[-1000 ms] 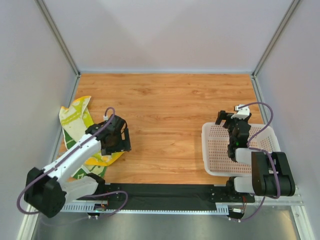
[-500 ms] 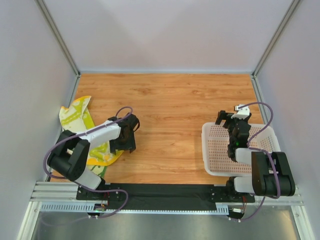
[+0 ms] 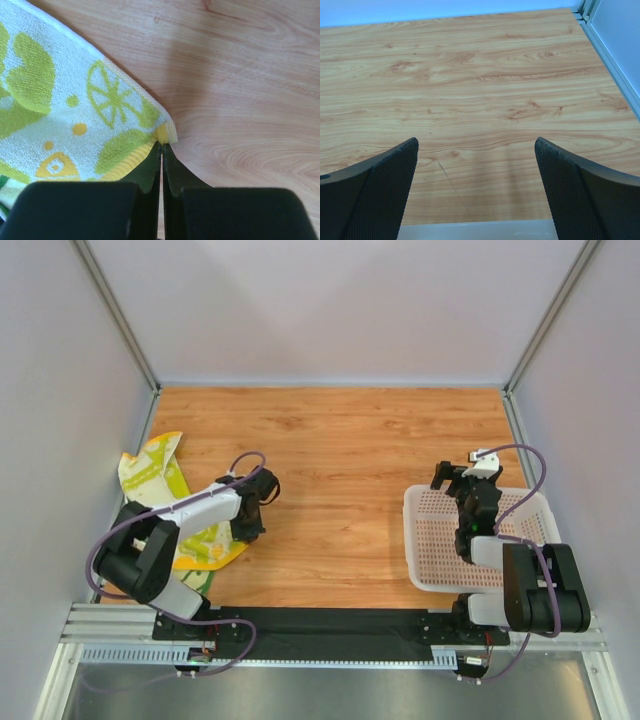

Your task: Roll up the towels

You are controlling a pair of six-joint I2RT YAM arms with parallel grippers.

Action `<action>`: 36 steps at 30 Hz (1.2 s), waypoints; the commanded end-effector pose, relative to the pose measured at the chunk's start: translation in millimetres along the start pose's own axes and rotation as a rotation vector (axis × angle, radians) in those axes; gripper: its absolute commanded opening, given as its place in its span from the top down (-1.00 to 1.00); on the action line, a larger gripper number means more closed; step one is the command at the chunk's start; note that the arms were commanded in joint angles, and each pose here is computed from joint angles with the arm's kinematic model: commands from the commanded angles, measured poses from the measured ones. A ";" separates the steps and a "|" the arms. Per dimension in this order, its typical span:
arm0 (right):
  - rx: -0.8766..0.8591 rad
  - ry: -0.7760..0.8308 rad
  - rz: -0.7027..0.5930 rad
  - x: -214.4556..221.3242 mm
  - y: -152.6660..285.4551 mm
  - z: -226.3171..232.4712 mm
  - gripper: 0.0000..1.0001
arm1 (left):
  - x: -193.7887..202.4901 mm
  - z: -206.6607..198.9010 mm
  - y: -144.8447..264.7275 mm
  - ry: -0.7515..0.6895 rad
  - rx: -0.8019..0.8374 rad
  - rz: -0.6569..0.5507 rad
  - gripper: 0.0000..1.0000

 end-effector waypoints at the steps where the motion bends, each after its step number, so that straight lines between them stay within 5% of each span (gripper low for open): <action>1: -0.002 -0.009 0.047 13.2 4.1 1.0 -1.00 | -12.5 -1.1 13.2 0.008 0.024 -0.061 1.00; 13: -0.002 -0.010 0.044 12.4 4.1 1.1 -1.00 | -51.9 -73.9 163.7 -0.170 0.286 -0.203 1.00; 17: -0.002 -0.009 0.045 12.8 4.2 1.0 -1.00 | -54.8 -136.8 181.2 -0.315 0.357 -0.173 1.00; 20: -0.004 -0.007 0.047 13.3 4.5 1.1 -1.00 | -50.3 -196.2 153.9 -0.438 0.331 -0.115 1.00; 21: -0.002 -0.007 0.045 12.6 3.8 1.0 -1.00 | -47.1 -209.3 150.3 -0.458 0.356 -0.082 0.91; 23: -0.002 -0.009 0.047 13.1 4.2 1.0 -1.00 | -54.1 -232.1 154.8 -0.483 0.412 -0.086 0.36; 27: -0.002 -0.007 0.045 12.8 4.2 1.0 -1.00 | -68.2 -250.5 163.3 -0.498 0.479 -0.148 -0.42; 36: -0.004 -0.006 0.047 13.2 4.1 1.1 -1.00 | -127.6 -172.4 190.4 -0.392 0.454 -0.268 -0.54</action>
Point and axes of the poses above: each gripper's point midway between its finger pads, its own y axis back along the fingers, its own z axis along the line the jaws close on, x = y × z, the point moved 4 cm from there along y, back along the fingers, and after that the axes turned 3 degrees about y, right-handed, at the moved point
